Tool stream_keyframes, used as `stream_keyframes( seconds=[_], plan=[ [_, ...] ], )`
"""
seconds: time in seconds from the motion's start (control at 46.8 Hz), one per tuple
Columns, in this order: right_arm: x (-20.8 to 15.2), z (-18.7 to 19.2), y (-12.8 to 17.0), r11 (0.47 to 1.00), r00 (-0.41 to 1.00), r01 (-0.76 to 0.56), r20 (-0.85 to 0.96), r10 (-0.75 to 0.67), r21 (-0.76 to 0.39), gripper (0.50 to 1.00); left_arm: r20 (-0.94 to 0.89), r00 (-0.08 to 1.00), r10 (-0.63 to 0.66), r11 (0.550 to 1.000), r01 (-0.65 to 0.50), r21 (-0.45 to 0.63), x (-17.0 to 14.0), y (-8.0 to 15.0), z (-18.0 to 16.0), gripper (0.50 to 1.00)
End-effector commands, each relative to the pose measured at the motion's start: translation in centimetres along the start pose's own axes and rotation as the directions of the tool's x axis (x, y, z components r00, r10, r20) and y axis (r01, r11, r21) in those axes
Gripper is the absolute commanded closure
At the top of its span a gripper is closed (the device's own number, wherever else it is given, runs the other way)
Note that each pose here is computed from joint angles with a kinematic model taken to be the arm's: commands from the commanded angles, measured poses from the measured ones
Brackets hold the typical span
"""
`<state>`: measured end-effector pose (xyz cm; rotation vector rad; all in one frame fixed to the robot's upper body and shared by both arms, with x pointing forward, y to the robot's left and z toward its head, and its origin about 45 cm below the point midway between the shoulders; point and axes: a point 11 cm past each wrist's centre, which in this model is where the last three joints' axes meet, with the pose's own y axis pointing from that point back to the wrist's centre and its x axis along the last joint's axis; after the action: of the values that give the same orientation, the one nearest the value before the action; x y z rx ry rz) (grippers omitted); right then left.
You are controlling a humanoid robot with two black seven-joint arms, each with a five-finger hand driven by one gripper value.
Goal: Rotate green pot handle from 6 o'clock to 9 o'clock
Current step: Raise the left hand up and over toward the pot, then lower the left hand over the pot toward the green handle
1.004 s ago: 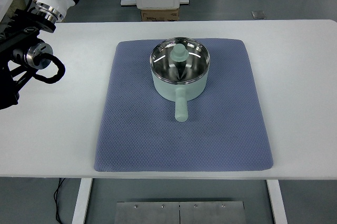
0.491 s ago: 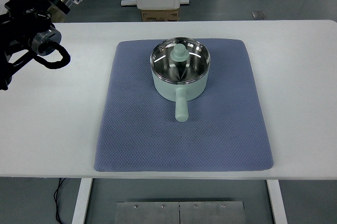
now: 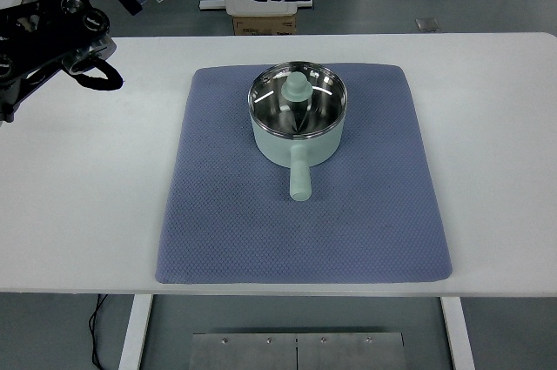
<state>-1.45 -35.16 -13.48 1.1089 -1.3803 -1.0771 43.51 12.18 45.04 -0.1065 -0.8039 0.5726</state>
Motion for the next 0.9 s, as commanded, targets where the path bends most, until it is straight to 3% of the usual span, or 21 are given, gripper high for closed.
stream_keyframes(
  seconds=[0.0, 0.278, 0.598, 0.876],
  plan=[
    [0.0, 0.0, 0.0, 1.000, 1.000, 0.000, 0.000, 0.000, 0.000, 0.500, 0.046, 0.997, -0.061, 0.998, 0.062, -0.020, -1.2, -0.4, 0.8, 0.500],
    [0.0, 0.0, 0.0, 1.000, 1.000, 0.000, -0.001, 0.000, 0.000, 0.500, 0.198, 0.946, -0.255, 0.963, 0.267, -0.036, -5.0, -0.7, 1.9, 0.500],
    [0.0, 0.0, 0.0, 1.000, 1.000, 0.000, 0.000, 0.000, 0.000, 0.500, 0.306, 0.783, -0.542, 0.837, 0.535, 0.113, -8.7, 0.3, 0.6, 0.500],
    [0.0, 0.0, 0.0, 1.000, 1.000, 0.000, 0.000, 0.000, 0.000, 0.500, 0.351, 0.679, -0.645, 0.757, 0.629, 0.175, -9.9, 0.7, 1.0, 0.500]
  ],
)
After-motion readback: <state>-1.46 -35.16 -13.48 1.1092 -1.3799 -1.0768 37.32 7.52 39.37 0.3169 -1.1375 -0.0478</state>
